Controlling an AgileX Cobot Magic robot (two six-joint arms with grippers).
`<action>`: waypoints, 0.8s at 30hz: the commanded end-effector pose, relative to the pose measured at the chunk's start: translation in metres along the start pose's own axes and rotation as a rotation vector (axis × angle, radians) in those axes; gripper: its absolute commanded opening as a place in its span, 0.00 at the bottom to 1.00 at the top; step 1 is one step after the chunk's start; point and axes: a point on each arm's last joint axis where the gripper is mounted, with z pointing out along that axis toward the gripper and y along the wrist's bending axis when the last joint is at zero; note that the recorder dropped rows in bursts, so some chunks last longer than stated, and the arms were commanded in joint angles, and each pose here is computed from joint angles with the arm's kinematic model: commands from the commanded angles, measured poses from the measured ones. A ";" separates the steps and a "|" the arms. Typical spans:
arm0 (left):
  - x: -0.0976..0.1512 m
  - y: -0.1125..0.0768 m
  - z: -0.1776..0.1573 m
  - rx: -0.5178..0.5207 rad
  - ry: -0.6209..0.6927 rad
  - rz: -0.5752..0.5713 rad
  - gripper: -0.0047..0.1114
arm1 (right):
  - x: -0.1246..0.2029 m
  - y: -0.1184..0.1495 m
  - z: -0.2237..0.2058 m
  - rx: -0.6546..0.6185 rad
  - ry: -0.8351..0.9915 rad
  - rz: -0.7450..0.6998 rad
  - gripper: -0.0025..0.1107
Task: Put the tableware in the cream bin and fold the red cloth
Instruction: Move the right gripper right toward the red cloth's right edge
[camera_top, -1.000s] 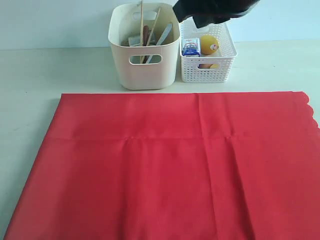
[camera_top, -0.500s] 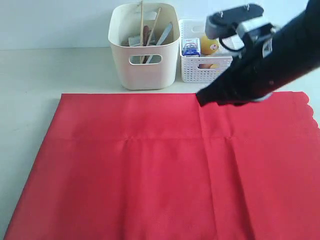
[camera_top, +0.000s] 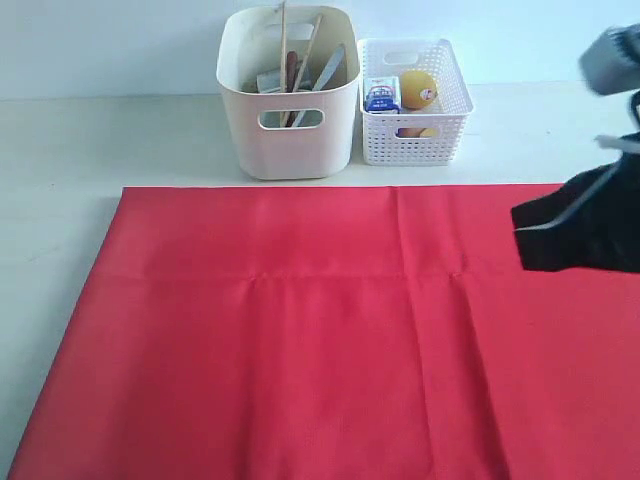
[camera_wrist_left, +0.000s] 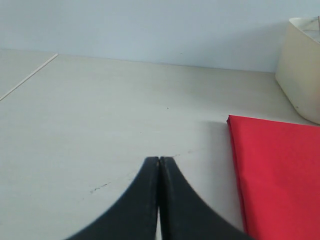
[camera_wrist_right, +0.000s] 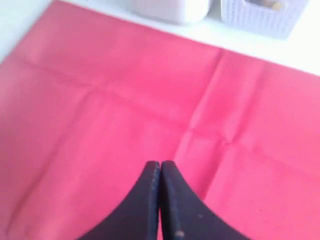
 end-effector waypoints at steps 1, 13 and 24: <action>-0.003 -0.001 -0.001 0.007 -0.035 -0.053 0.05 | 0.006 0.002 -0.033 -0.019 -0.096 -0.013 0.03; -0.049 0.004 -0.014 0.142 -0.503 -0.730 0.05 | 0.013 -0.001 -0.048 0.013 -0.122 -0.066 0.03; -0.047 0.007 0.037 -0.034 -0.221 -0.542 0.04 | 0.001 -0.002 -0.022 0.015 -0.107 0.031 0.03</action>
